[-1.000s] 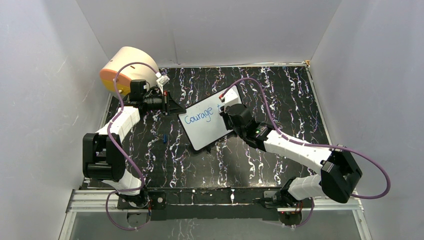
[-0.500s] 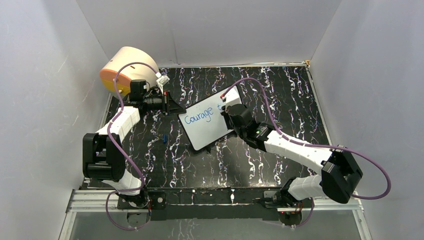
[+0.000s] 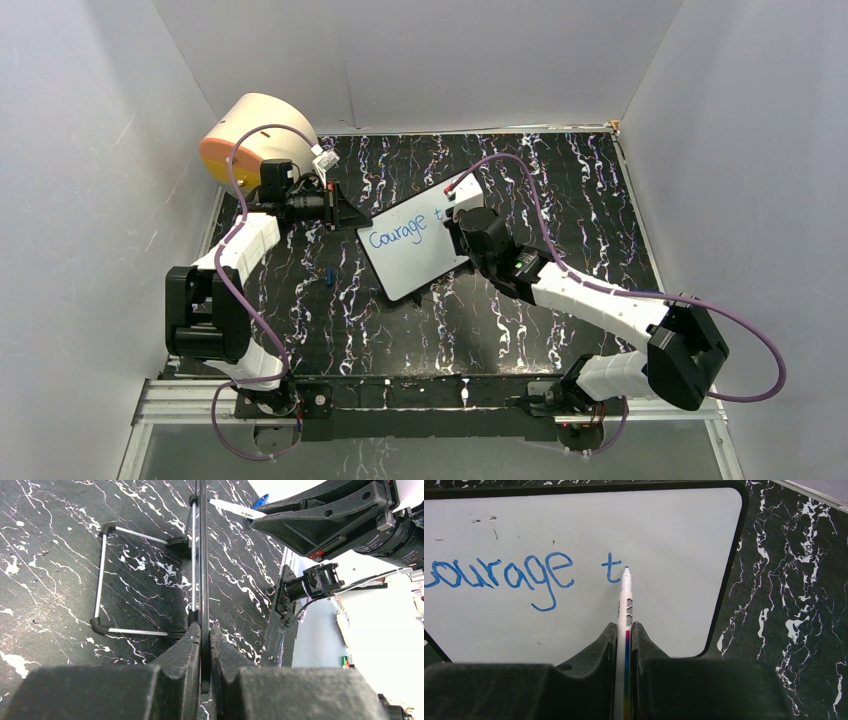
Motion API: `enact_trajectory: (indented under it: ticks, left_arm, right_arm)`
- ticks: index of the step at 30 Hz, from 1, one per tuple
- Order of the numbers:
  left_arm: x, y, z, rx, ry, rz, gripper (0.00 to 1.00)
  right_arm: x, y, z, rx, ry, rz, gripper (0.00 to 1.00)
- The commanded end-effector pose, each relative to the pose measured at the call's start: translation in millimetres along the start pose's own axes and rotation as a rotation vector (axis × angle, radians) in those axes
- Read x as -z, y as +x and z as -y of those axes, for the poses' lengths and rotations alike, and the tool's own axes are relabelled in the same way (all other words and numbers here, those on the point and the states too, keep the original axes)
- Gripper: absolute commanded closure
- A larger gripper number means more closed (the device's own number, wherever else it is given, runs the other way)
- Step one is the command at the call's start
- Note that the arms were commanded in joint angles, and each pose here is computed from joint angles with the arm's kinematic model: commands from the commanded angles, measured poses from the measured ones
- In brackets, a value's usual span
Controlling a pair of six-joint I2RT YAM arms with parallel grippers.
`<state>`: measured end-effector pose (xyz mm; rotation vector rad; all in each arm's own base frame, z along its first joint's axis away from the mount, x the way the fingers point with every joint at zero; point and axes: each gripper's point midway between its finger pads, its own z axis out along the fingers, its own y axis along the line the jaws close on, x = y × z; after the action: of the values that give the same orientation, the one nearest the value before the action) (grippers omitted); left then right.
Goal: Write a sentence on the whiteboard
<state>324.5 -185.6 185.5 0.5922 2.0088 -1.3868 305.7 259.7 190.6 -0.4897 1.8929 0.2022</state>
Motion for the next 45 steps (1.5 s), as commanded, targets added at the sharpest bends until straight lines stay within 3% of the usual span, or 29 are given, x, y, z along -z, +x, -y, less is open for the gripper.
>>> enact_trajectory:
  ticks: [1, 45]
  left_arm:
    - [-3, 12, -11, 0.034, -0.034, -0.036, 1.0]
    - [-4, 13, -11, 0.036, -0.032, -0.036, 1.0]
  right_arm:
    - [-1, -33, 3, -0.034, 0.016, 0.098, 1.0]
    - [-2, 7, 7, -0.011, 0.009, -0.028, 1.0]
